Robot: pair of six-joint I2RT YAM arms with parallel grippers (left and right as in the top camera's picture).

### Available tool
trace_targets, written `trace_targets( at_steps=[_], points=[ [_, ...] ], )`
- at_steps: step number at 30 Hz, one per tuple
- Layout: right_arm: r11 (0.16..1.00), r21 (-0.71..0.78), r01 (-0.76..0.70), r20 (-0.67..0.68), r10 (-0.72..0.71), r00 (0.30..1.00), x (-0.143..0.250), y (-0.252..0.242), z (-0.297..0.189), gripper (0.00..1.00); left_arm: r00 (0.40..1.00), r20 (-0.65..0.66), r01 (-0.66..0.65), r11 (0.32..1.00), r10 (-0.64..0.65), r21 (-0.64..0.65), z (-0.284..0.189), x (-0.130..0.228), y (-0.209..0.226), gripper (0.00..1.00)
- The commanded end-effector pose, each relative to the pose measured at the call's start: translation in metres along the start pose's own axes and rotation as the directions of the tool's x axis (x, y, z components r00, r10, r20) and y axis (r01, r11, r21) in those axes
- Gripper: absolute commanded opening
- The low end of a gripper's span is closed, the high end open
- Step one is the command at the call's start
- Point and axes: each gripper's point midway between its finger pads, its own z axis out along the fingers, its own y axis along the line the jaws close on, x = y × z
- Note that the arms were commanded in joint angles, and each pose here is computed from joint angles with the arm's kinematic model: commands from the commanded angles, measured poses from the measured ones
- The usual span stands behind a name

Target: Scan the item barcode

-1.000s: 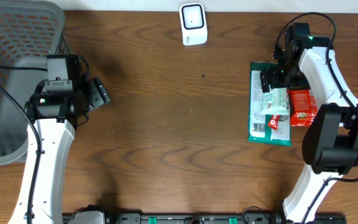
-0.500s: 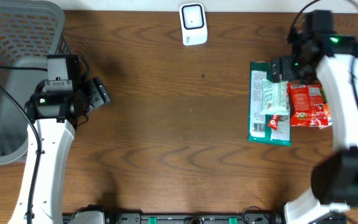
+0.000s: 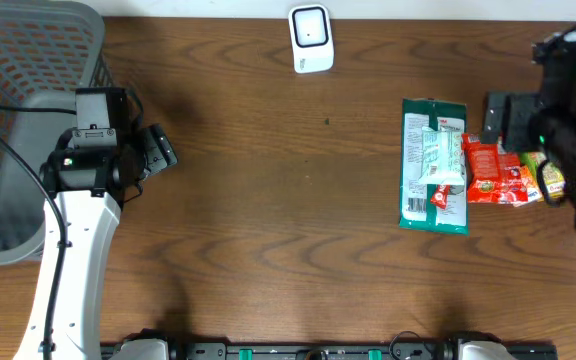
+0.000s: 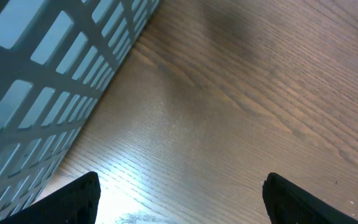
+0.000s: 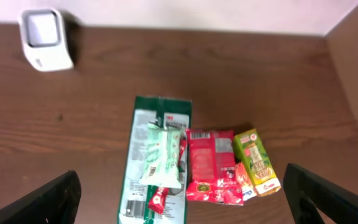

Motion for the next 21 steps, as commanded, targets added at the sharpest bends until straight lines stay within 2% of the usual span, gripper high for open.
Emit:
trace_targets(
  at_steps=[1, 12, 21],
  points=[
    [1.000, -0.015, 0.011, 0.091, -0.010, 0.996, -0.006, 0.007, -0.038, 0.99, 1.000, 0.027, 0.006, 1.000, -0.006, 0.000, -0.006, -0.008, 0.000, 0.85],
    [0.998, -0.047, 0.028, 0.287, -0.014, 0.958, 0.012, 0.009, -0.136, 0.99, 1.000, 0.026, 0.006, 1.000, -0.006, 0.000, -0.006, -0.008, 0.000, 0.85],
    [0.998, -0.052, 0.045, 0.385, -0.022, 0.923, 0.056, 0.005, -0.190, 0.99, 1.000, 0.027, 0.006, 1.000, -0.006, 0.000, -0.006, -0.008, 0.000, 0.85]
  ],
)
